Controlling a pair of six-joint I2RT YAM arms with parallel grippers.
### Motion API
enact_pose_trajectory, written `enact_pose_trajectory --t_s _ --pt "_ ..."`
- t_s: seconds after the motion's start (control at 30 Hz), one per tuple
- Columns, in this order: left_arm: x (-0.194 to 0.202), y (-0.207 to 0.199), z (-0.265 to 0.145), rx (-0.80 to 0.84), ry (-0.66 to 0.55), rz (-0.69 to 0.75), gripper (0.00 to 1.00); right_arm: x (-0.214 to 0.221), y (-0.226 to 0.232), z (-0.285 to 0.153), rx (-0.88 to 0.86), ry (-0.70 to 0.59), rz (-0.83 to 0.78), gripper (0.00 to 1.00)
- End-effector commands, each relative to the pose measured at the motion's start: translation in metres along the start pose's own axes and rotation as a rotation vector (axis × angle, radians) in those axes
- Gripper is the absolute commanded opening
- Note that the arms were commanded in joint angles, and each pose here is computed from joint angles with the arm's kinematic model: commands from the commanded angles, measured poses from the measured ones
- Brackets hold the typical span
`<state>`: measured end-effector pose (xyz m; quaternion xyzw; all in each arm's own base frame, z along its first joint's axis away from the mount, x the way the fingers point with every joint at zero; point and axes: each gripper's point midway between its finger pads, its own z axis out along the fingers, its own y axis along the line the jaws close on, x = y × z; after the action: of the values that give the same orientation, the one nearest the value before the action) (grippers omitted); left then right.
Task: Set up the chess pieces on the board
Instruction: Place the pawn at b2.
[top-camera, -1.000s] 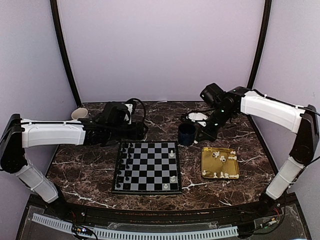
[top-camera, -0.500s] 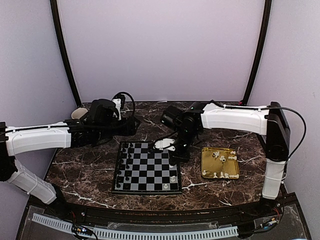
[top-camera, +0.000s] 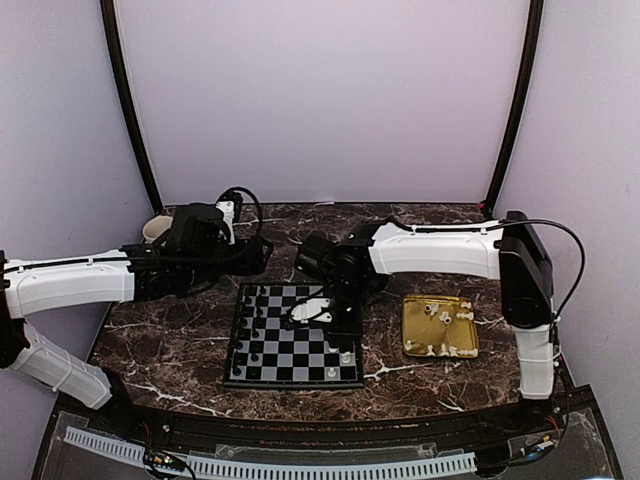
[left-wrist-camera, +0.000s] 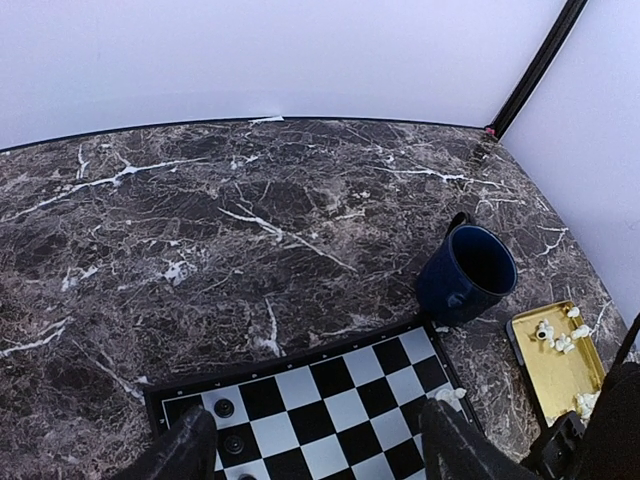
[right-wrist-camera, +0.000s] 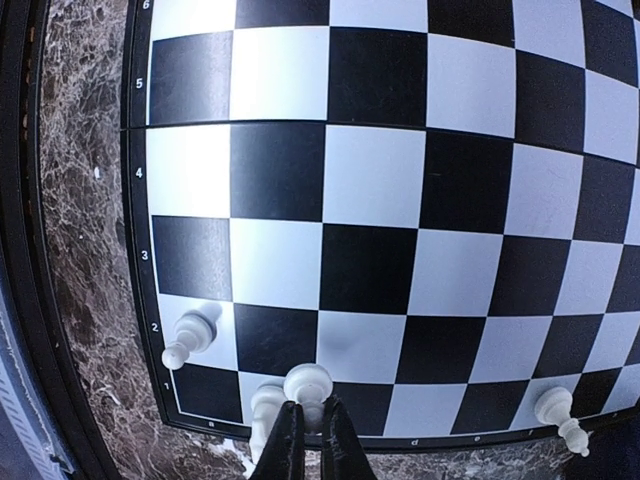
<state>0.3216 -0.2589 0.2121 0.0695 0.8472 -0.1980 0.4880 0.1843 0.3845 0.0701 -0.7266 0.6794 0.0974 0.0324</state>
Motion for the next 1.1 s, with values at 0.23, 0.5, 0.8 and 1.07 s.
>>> enact_pose_trajectory --t_s 0.23,0.5,0.8,1.07 --pt "-0.005 0.002 -0.006 0.002 -0.026 0.008 0.72 -0.003 0.01 0.016 -0.006 0.063 -0.034 0.06" --pt "-0.001 0.001 -0.003 0.006 -0.013 0.011 0.72 -0.002 0.016 0.019 -0.025 0.072 -0.046 0.07" --pt "0.002 0.0 -0.001 0.009 -0.004 0.013 0.72 -0.004 0.018 0.019 -0.028 0.067 -0.051 0.09" --pt "0.004 0.0 -0.001 0.011 0.003 0.016 0.72 -0.003 0.016 0.021 -0.014 0.077 -0.049 0.15"
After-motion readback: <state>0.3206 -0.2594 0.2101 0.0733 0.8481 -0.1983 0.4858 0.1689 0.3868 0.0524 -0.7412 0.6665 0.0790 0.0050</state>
